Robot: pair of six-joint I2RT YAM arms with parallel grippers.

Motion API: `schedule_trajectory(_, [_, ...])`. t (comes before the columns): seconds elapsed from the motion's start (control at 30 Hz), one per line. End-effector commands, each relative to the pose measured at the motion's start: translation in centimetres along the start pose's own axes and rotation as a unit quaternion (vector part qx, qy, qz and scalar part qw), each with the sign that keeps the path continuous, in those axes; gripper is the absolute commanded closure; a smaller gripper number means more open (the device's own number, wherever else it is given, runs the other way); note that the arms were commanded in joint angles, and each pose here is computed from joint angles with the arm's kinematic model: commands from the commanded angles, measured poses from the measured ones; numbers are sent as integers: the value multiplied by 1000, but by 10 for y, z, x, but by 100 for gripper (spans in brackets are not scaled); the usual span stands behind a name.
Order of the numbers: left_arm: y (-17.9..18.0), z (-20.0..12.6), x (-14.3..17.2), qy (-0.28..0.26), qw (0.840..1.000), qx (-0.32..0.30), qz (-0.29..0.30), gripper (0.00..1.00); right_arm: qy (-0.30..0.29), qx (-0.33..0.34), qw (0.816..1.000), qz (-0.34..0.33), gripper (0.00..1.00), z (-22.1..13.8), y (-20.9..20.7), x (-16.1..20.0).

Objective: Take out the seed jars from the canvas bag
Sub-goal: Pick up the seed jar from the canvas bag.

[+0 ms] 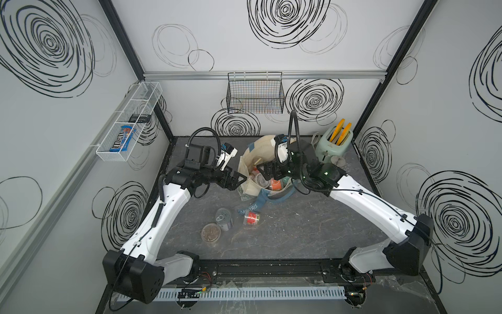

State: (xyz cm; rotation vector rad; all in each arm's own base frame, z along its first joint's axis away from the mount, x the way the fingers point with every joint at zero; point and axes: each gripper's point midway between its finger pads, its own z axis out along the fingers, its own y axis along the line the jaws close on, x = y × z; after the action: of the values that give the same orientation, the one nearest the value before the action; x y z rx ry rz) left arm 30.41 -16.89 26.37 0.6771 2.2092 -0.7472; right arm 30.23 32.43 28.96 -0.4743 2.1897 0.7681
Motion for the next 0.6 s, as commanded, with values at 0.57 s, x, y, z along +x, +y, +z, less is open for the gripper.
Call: schedule_trajectory(0.57, [12,0,17,11,998,-43,47,4,174,75,933,307,3,50,-20,68])
